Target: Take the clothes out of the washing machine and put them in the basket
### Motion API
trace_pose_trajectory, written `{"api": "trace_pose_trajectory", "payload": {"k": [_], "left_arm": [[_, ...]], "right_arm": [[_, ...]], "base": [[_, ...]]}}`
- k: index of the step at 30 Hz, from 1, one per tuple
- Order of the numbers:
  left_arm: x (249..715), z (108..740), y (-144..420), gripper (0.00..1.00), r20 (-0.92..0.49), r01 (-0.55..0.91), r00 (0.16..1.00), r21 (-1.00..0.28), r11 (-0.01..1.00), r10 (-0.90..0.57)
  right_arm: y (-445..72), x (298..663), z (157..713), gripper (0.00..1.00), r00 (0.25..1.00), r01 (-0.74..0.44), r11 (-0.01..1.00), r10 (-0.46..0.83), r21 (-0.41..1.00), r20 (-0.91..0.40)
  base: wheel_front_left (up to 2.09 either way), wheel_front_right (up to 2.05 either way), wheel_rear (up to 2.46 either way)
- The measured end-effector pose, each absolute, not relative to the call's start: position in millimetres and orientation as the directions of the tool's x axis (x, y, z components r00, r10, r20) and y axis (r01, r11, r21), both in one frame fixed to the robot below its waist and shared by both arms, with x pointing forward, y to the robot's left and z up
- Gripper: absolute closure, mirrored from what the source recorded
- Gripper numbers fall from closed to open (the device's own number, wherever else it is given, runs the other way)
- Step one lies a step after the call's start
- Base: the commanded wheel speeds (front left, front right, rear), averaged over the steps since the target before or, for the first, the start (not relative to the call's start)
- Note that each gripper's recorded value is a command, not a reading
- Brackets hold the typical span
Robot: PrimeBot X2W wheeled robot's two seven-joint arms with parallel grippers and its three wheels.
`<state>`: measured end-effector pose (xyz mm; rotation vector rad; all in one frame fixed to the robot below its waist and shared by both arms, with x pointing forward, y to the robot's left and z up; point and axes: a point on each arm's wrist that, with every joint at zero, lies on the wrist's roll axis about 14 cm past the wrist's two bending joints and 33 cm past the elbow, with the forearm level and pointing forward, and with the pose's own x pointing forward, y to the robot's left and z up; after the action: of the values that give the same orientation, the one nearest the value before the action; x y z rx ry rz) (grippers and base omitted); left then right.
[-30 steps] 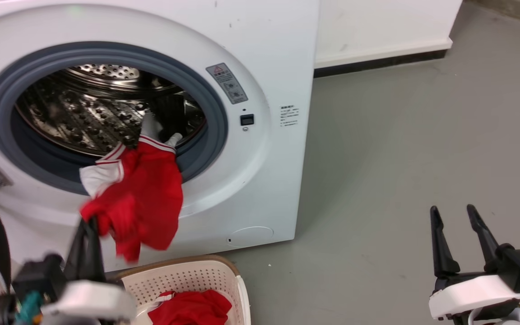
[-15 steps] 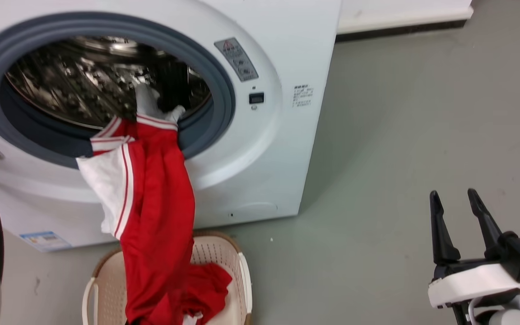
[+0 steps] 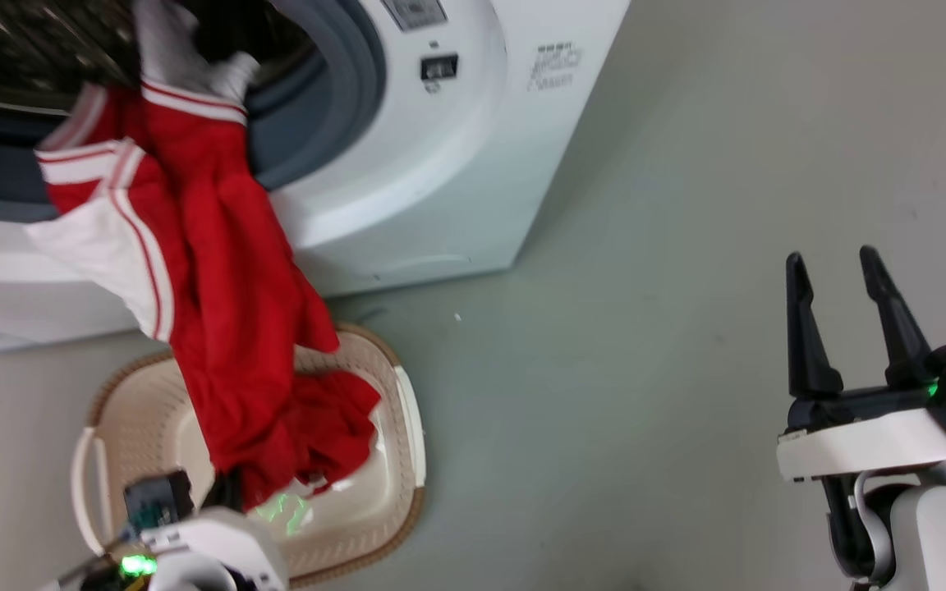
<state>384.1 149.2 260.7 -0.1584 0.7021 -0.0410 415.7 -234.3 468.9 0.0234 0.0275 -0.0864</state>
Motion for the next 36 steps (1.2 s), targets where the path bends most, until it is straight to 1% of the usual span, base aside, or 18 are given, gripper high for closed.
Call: {"api": "trace_pose_trajectory", "payload": {"k": [9, 14, 20, 25, 27, 28, 32, 36], "left_arm": [[429.2, 201.7, 148.5, 1.00, -0.720, 0.037, 0.685, -0.123, 0.992, -0.115], [454.8, 176.7, 146.7, 1.00, -0.739, 0.001, 0.665, -0.142, 0.990, -0.107], [475.1, 153.6, 148.1, 1.00, -0.761, -0.051, 0.642, -0.157, 0.986, -0.087], [477.1, 149.7, 144.5, 1.00, -0.773, -0.048, 0.626, -0.163, 0.985, -0.098], [477.1, 152.7, 145.5, 0.51, -0.772, -0.060, 0.628, -0.174, 0.983, -0.098], [476.9, 154.5, 145.9, 0.00, -0.772, -0.060, 0.628, -0.174, 0.983, -0.098], [477.3, 167.2, 143.8, 0.00, -0.756, -0.054, 0.645, -0.186, 0.981, -0.108], [484.7, 192.3, 143.0, 0.00, -0.701, -0.034, 0.704, -0.193, 0.981, -0.113]], "right_arm": [[-246.4, 428.6, 424.7, 0.00, 0.986, 0.118, 0.993, -0.116, 0.010, -0.120], [-255.5, 427.8, 404.2, 0.00, 0.975, 0.143, 0.990, -0.141, -0.003, -0.170], [-263.1, 428.3, 391.5, 0.00, 0.966, 0.161, 0.987, -0.161, -0.016, -0.201], [-266.6, 427.3, 394.8, 0.00, 0.966, 0.171, 0.985, -0.171, -0.016, -0.194], [-266.9, 426.8, 397.8, 0.00, 0.967, 0.173, 0.985, -0.172, -0.012, -0.187], [-266.9, 426.5, 399.5, 0.00, 0.968, 0.173, 0.985, -0.172, -0.010, -0.184], [-266.7, 425.5, 409.4, 0.00, 0.972, 0.175, 0.985, -0.173, -0.004, -0.160], [-266.3, 421.2, 420.6, 0.00, 0.975, 0.175, 0.985, -0.174, -0.002, -0.137]], "base": [[0.00, 0.00, 0.00], [0.00, 0.00, 0.00], [0.00, 0.00, 0.00], [0.00, 0.00, 0.00], [0.00, 0.00, 0.00], [0.00, 0.00, 0.00], [0.00, 0.00, 0.00], [0.00, 0.00, 0.00]]}}
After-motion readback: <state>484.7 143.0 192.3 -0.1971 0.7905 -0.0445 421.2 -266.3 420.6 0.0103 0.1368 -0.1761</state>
